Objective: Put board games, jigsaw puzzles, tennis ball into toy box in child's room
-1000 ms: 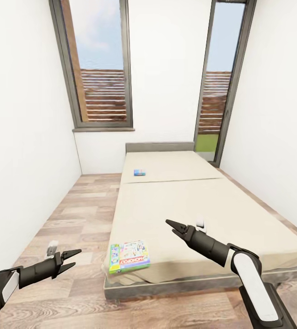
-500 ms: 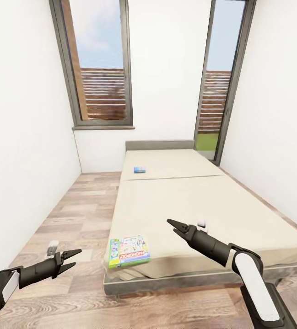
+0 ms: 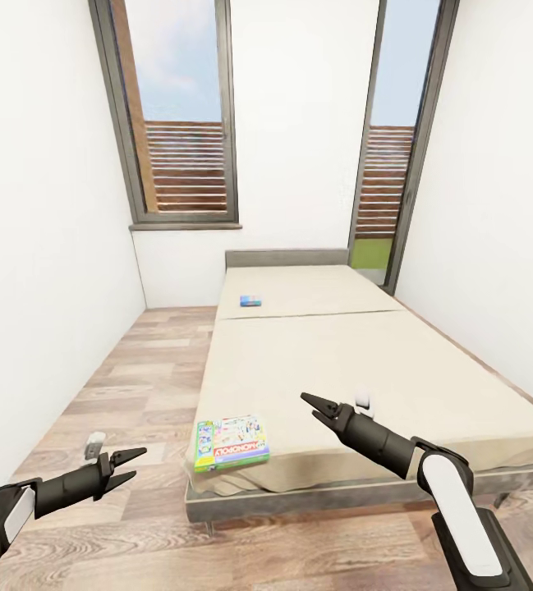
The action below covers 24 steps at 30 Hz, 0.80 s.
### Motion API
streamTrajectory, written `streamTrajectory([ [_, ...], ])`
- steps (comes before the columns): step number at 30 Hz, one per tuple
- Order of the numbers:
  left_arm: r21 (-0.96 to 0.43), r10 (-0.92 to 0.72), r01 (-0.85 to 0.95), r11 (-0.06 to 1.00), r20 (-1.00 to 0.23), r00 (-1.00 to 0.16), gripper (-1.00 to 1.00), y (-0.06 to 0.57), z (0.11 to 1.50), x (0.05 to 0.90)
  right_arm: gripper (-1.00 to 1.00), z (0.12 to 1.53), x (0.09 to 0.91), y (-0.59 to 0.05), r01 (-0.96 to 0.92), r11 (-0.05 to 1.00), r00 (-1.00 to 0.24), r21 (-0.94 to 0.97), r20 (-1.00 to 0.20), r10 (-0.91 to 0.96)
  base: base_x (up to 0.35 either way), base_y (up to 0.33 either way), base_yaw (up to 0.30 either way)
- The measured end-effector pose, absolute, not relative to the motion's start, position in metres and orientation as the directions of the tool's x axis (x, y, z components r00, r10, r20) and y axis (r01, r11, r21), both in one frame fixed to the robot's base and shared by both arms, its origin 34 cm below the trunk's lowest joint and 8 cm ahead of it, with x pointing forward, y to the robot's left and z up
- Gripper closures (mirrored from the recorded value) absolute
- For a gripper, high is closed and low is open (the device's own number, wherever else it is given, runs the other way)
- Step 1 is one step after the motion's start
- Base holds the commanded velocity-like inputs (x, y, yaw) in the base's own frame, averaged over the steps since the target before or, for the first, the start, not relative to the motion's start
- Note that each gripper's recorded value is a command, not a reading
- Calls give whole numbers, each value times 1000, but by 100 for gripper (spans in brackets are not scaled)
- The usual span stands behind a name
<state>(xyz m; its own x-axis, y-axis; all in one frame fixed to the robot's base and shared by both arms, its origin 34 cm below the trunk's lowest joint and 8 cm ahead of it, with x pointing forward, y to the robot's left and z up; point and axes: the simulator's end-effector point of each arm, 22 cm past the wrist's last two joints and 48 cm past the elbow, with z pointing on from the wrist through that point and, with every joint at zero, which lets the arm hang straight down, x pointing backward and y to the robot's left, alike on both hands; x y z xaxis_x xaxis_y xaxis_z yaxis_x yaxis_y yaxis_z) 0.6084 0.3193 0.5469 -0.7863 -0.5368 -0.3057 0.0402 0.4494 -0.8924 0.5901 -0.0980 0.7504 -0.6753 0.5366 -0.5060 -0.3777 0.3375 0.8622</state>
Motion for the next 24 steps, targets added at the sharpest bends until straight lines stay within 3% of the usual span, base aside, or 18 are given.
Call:
streamTrajectory([
  [14, -892, -536, 42, 449, -307, -787, -100, 319, 547, 608, -100, 750, 590, -98, -377, 338, -675, 862, -506, 537, 0, -3, 0],
  [24, -892, -535, 42, 450, -307, -787, -100, 319, 547, 608, -100, 750, 590, -99, -377, 338, -675, 862, -506, 537, -25, -158, 0],
])
